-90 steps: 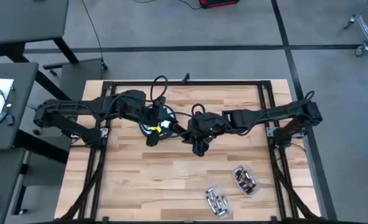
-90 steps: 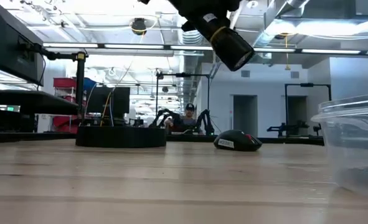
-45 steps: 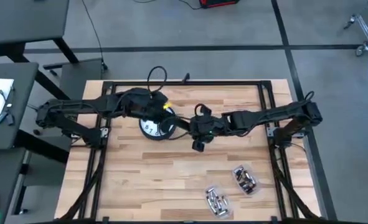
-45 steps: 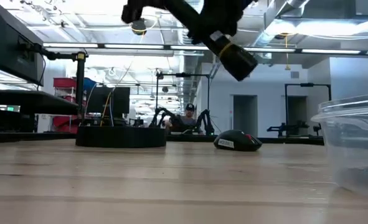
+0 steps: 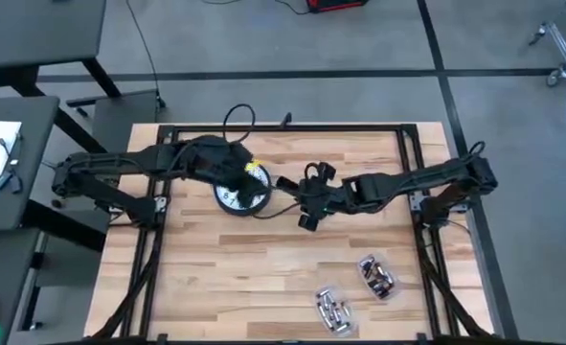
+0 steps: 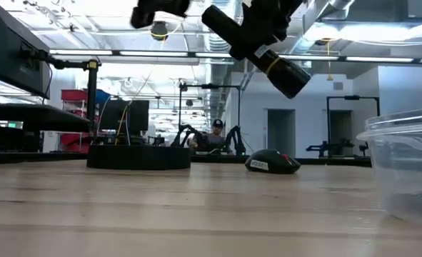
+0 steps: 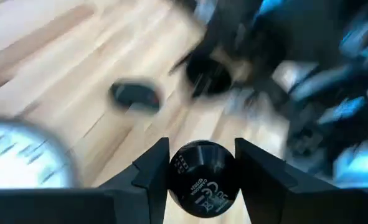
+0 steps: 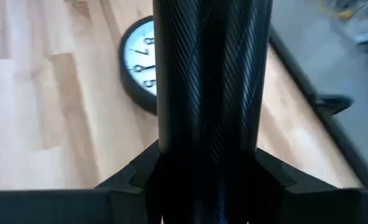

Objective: Insert battery
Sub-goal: Open the black flashlight battery compartment, then insert the brown battery into the black flashlight battery compartment

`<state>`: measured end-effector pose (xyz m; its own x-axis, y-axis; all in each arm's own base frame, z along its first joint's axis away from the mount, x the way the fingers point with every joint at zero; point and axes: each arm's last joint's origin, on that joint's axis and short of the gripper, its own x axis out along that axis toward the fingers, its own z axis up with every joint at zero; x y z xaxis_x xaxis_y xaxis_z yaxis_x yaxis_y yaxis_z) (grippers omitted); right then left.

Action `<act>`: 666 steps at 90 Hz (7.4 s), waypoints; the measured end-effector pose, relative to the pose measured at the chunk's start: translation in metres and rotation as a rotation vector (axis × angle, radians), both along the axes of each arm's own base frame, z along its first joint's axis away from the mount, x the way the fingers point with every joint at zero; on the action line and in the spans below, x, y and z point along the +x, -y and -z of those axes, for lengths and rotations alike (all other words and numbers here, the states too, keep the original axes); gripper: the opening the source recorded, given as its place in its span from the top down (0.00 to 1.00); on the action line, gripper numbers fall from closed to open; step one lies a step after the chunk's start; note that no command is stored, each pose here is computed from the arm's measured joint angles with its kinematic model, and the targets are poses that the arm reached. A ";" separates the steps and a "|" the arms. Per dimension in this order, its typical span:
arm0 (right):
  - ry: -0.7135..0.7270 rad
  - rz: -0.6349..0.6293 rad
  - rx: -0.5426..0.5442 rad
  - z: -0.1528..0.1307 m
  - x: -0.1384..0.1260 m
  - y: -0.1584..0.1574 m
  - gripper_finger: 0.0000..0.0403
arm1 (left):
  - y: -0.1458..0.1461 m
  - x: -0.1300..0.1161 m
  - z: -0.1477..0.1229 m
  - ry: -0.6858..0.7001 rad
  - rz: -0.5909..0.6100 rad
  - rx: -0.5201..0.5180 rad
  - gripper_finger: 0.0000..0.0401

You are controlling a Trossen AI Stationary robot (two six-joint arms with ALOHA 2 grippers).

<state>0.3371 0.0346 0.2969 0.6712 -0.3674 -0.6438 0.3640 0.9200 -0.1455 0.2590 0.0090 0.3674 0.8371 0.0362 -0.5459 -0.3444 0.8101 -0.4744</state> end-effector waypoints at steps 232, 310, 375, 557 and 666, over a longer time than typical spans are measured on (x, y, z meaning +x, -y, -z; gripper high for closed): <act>0.531 -0.038 0.268 0.057 0.002 -0.021 0.66 | 0.070 -0.075 0.075 -0.407 0.188 0.155 0.45; 0.730 -0.168 0.022 0.167 0.065 -0.034 0.66 | 0.061 -0.095 0.056 -0.286 0.051 0.019 0.45; 0.655 -0.233 0.000 0.173 0.063 -0.045 0.49 | 0.061 -0.095 0.056 -0.288 0.059 0.029 0.45; -0.562 0.091 0.813 0.009 -0.131 -0.094 0.38 | 0.059 -0.091 0.055 -0.256 0.139 0.158 0.45; -0.950 0.296 0.647 0.151 -0.136 -0.138 0.66 | 0.058 -0.083 0.050 -0.184 0.188 0.237 0.45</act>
